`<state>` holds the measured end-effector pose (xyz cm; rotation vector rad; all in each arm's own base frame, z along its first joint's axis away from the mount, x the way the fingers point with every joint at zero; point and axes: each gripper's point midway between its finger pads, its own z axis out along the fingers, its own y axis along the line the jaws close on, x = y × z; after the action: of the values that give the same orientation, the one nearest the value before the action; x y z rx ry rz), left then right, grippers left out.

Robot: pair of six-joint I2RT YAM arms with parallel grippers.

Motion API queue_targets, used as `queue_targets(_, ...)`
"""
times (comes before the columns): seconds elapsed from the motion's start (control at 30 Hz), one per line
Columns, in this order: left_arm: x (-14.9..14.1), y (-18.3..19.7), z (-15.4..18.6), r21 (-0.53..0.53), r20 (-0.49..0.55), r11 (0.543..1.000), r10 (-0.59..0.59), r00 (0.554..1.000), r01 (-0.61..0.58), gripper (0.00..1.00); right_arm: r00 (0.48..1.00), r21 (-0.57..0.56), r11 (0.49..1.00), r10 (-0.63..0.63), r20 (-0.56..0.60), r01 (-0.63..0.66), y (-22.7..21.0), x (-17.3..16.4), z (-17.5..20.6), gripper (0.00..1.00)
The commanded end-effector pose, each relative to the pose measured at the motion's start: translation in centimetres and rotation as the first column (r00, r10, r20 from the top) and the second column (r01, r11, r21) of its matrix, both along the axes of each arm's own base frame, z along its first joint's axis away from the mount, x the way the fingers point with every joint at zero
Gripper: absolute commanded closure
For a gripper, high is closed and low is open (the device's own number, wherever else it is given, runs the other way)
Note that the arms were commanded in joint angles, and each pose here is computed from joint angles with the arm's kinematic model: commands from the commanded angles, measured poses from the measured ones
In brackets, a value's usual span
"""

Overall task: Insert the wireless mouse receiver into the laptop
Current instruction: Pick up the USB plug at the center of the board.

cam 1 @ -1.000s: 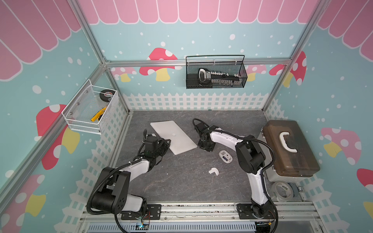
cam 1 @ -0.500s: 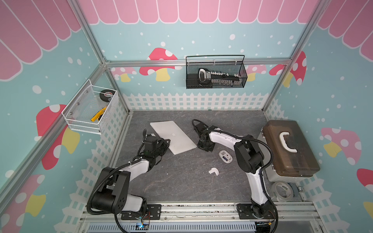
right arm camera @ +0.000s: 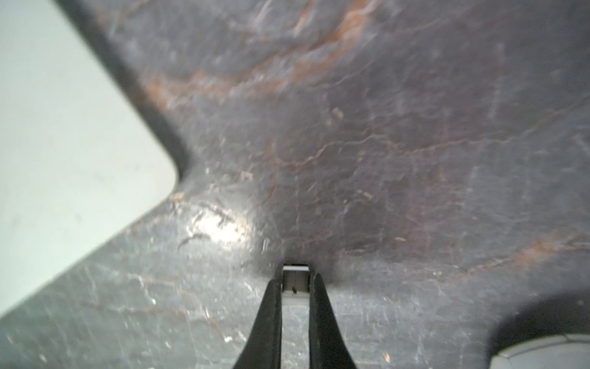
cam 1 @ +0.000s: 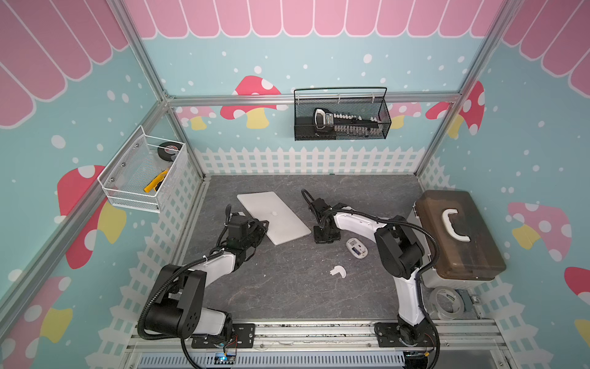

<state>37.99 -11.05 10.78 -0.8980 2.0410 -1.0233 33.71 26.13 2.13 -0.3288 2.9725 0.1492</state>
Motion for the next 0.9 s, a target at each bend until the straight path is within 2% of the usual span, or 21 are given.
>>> queue_targets(0.0, 1.7, -0.1, 3.1, 0.024, 0.124, 1.0, -0.019, 0.992, 0.016, 1.0, 0.949, 0.007, 0.956, 0.293, -0.114, -0.294, -0.7, -4.6, -1.7, 0.94)
queue_targets(0.1, 1.8, -0.3, 3.0, 0.029, 0.117, 0.999, -0.03, 0.993, 0.027, 1.0, 0.921, -0.015, 0.926, 0.374, -0.113, -0.378, -1.4, -5.9, -1.8, 0.92)
queue_targets(0.2, 1.9, -0.4, 3.0, 0.035, 0.11, 0.999, -0.039, 0.993, 0.035, 1.0, 0.901, -0.028, 0.905, 0.42, -0.107, -0.425, -1.5, -6.6, -1.7, 0.82)
queue_targets(0.3, 2.0, -0.4, 2.9, 0.041, 0.107, 0.998, -0.043, 0.993, 0.039, 1.0, 0.898, -0.042, 0.9, 0.429, -0.098, -0.434, -1.6, -6.5, -1.5, 0.7)
queue_targets(0.4, 1.9, -0.4, 2.8, 0.048, 0.1, 0.998, -0.048, 0.994, 0.043, 1.0, 0.9, -0.041, 0.9, 0.431, -0.067, -0.434, -1.4, -6.2, -0.7, 0.67)
queue_targets(0.63, 1.9, -0.3, 2.4, 0.054, 0.092, 0.998, -0.042, 0.995, 0.037, 1.0, 0.905, -0.128, 0.896, 0.418, -0.08, -0.425, -2.5, -6.4, -0.9, 0.66)
queue_targets(0.87, 1.9, -0.3, 2.2, 0.054, 0.09, 0.998, -0.044, 0.995, 0.04, 1.0, 0.914, -0.123, 0.906, 0.397, -0.083, -0.405, -1.9, -6.7, -1.8, 0.7)
